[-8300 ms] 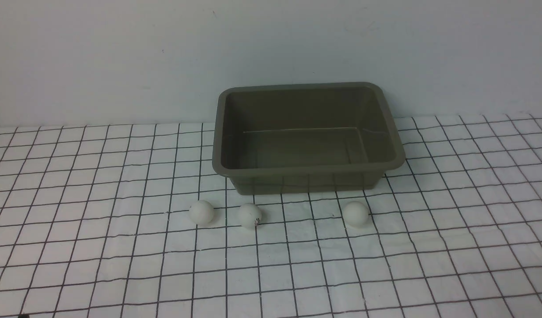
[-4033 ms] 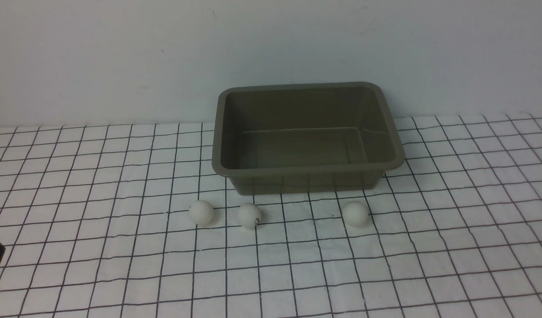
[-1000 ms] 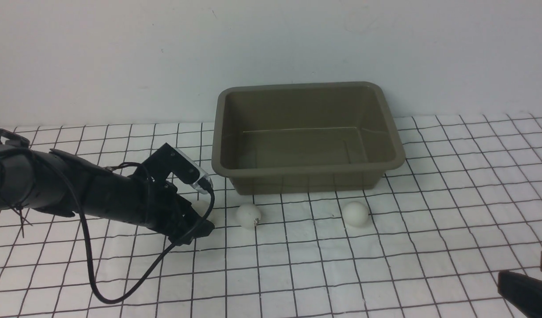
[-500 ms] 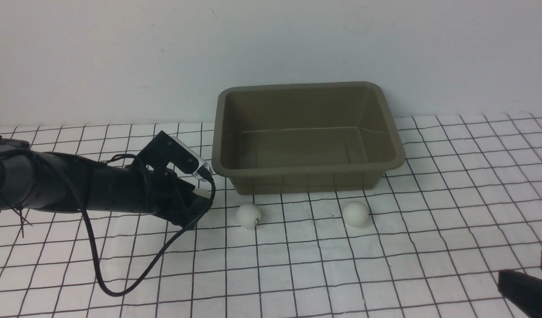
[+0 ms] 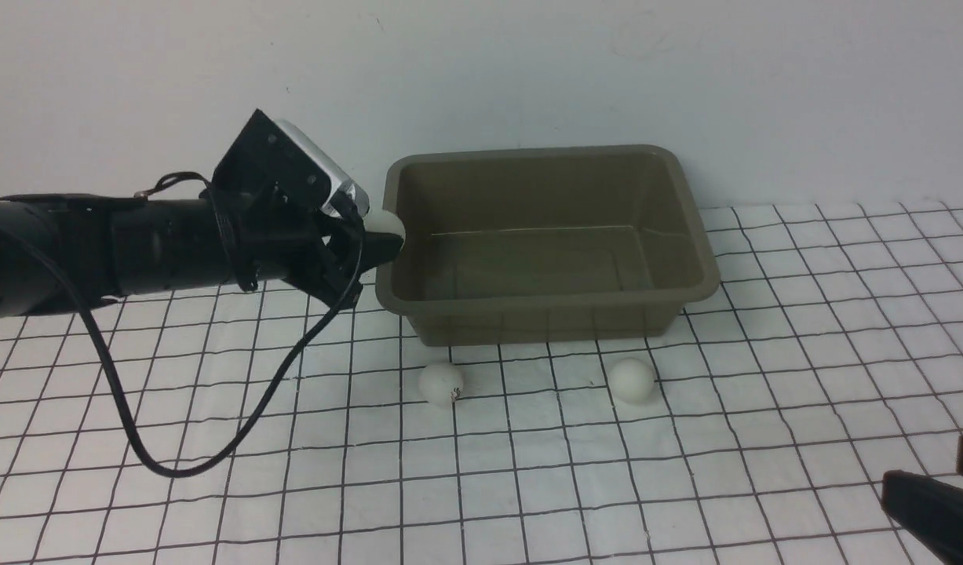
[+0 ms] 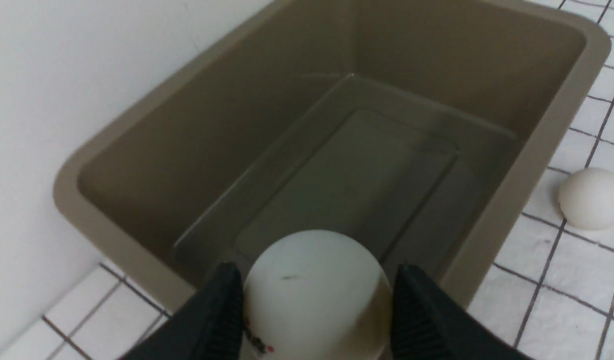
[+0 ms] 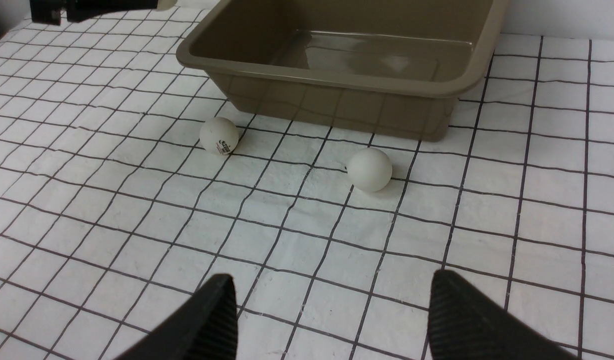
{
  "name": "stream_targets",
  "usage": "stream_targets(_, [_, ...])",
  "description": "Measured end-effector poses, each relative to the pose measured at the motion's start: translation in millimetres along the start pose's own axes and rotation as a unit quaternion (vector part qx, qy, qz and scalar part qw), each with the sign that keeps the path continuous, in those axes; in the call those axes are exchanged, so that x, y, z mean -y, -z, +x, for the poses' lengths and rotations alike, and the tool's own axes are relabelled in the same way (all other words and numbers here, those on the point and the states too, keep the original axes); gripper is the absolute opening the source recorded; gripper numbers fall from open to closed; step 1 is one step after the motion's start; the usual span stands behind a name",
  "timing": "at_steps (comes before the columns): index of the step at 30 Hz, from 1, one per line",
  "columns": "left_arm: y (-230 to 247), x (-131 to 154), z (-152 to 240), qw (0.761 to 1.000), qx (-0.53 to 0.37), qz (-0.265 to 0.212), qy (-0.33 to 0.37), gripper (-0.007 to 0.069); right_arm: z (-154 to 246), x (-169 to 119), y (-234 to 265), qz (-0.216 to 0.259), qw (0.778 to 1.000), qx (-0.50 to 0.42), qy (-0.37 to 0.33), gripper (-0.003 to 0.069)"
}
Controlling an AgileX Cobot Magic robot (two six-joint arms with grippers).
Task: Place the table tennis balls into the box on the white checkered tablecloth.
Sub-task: 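Drop the ball into the bin, then reach for and grasp a ping pong ball on the table beside the basket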
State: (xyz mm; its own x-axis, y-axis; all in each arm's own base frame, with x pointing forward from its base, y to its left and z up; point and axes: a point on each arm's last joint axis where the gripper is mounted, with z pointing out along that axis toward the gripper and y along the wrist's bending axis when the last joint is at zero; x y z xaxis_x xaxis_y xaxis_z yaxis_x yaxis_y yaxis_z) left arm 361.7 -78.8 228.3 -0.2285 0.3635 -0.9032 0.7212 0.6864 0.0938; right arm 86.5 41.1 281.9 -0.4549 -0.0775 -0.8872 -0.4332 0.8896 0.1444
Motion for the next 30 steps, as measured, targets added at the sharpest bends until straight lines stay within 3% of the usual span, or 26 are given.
stream_targets(6, [-16,-16,-14,0.999,0.028,0.005,-0.020,0.0335,0,0,0,0.001,1.000,0.002,0.002,0.0462])
stream_targets(13, [-41,-24,-6,0.998,0.043,0.048,-0.007,0.0336,-1,0,0,0.001,1.000,0.003,0.002,0.0462])
stream_targets(17, [-46,-27,-3,0.998,0.036,0.043,0.034,0.0454,-1,0,0,0.001,1.000,0.003,0.002,0.0462])
stream_targets(22, [-44,-28,-6,0.997,0.032,0.040,0.062,0.0529,-1,0,0,0.001,1.000,0.003,0.016,0.0462])
stream_targets(30, [-14,-15,-28,0.995,-0.034,0.065,0.067,0.0499,3,-3,0,-0.014,0.999,-0.014,0.026,0.0462])
